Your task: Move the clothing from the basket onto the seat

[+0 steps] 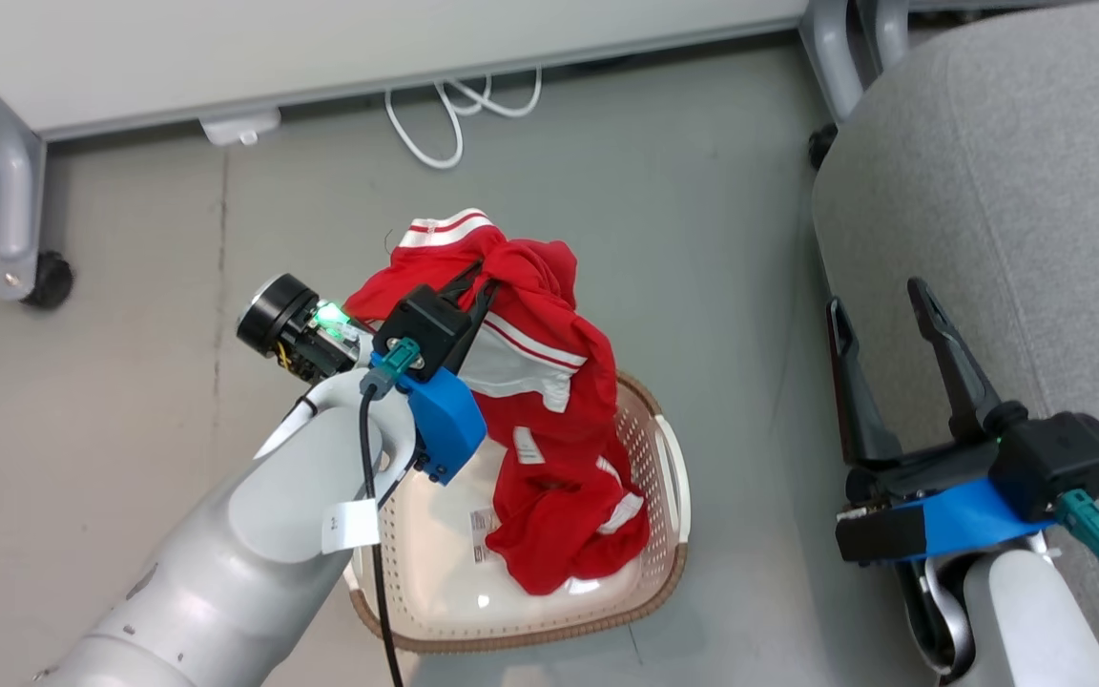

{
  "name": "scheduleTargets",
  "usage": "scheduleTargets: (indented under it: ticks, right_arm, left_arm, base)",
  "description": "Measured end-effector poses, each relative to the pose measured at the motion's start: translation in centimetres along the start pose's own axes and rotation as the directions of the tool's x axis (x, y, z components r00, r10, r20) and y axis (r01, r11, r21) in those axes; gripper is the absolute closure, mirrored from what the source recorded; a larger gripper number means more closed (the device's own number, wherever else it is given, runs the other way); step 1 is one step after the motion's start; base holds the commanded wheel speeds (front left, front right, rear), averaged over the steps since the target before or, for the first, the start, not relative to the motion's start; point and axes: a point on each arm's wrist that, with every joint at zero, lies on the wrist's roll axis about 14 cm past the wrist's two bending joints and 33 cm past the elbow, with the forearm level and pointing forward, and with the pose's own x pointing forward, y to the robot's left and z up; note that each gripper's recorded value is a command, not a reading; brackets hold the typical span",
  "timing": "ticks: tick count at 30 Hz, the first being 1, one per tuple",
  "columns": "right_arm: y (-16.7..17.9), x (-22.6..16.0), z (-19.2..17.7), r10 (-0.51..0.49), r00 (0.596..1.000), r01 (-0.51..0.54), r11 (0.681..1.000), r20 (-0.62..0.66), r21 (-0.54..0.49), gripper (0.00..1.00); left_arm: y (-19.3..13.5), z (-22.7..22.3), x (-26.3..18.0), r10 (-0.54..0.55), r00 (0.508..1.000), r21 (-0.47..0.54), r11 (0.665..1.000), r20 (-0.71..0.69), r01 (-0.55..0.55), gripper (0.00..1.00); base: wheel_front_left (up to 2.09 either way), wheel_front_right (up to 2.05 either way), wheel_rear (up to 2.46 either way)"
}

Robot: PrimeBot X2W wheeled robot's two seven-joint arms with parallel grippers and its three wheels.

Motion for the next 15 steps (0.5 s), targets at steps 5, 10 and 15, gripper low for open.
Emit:
scheduleTargets:
  ticks: [5, 10, 15]
  right_arm:
    - [0.5, -1.6, 1.5, 0.003, 1.0, -0.003, 1.0, 0.021, -0.002, 0.0]
    - [0.7, -3.4, 2.7, -0.001, 0.999, 0.001, 1.0, 0.039, -0.001, 0.0]
    - [0.9, -5.3, 3.6, -0.003, 0.999, 0.003, 1.0, 0.052, 0.0, 0.0]
  left_arm:
    - [0.6, 3.5, -1.9, 0.058, 0.994, -0.014, 0.998, 0.093, -0.056, 1.0]
    - [0.6, 6.5, -3.7, 0.097, 0.98, -0.027, 0.995, 0.171, -0.094, 1.0]
    - [0.4, 9.8, -5.5, 0.123, 0.96, -0.023, 0.992, 0.252, -0.121, 1.0]
  base:
    - [0.0, 0.0, 0.0]
    - [0.0, 0.0, 0.0]
    - [0.0, 0.0, 0.0]
